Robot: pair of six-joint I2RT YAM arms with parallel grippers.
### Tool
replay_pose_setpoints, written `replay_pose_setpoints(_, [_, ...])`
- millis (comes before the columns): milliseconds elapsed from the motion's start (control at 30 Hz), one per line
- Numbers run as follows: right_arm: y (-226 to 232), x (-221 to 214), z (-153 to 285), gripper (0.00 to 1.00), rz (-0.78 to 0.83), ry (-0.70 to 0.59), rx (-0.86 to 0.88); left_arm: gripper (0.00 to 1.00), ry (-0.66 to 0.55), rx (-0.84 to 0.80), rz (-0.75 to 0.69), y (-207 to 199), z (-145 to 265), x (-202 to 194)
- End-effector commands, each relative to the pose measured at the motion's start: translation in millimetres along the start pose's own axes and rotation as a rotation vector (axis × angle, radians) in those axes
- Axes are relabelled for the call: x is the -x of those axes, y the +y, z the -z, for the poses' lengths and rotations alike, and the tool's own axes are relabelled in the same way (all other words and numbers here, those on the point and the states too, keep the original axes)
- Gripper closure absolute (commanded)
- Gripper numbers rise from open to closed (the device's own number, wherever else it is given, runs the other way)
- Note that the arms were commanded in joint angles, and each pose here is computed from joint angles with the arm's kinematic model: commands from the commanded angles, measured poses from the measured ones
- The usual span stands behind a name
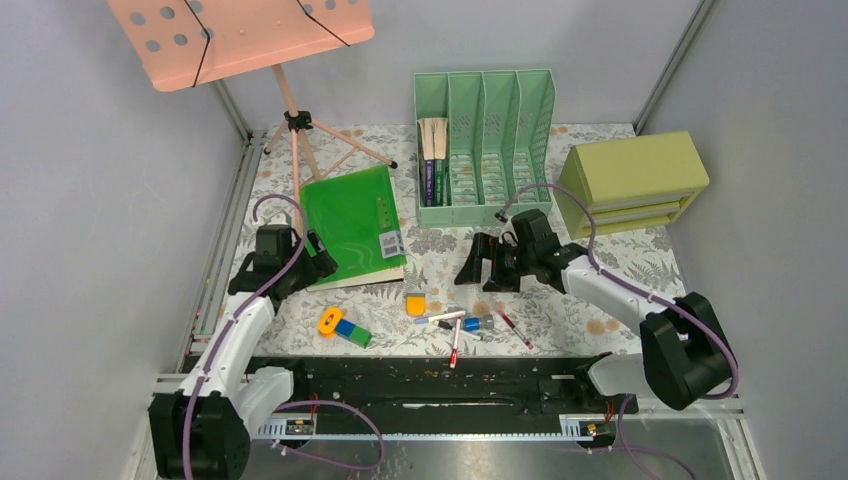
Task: Organize the desk
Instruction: Pick up the folder from the center of the board.
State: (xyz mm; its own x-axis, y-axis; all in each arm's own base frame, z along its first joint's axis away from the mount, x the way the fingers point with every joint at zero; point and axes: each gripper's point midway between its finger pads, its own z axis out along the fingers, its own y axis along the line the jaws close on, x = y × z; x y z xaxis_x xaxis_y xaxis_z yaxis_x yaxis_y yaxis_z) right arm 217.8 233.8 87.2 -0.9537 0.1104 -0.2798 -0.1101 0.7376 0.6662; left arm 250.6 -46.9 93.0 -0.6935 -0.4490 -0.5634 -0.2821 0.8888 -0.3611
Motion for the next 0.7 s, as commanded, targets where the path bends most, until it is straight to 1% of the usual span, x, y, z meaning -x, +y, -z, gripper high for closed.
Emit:
replay_pose_setpoints(0, [37.6,21.4,-6.1,0.0,0.057,-0.038,0.133,0.2,-0.048,-0.018,0.003,1.9,5.1,27.3])
replay_pose_setpoints(100, [48.1,31.7,-14.2,0.01,0.071,-0.08,0.17,0.24,-0.054,0.034,0.039,21.7,3.4,32.2])
replay_pose_setpoints(267, [58.9,42.2,-28.8,0.01,0.097,-0.13,0.174,0.29,-0.067,0.078,0.101,42.5,-0.8,37.4])
replay_pose_setpoints(400, [66.7,54.2,-43.9,0.02,0.104,-0.157,0.153,0.35,-0.067,0.144,0.165,58.9,-5.5,39.1])
replay_pose_setpoints(467, [71.0,61.6,-51.3,0.02,0.108,-0.172,0.138,0.37,-0.061,0.161,0.209,62.3,-9.7,38.3])
replay_pose_setpoints(600, [73.5,73.3,-69.4,0.03,0.101,-0.184,0.078,0.43,-0.036,0.142,0.3,58.2,-23.8,34.8])
replay_pose_setpoints(667, [74.6,77.8,-78.4,0.04,0.097,-0.19,0.062,0.44,-0.028,0.132,0.342,57.5,-33.3,31.9])
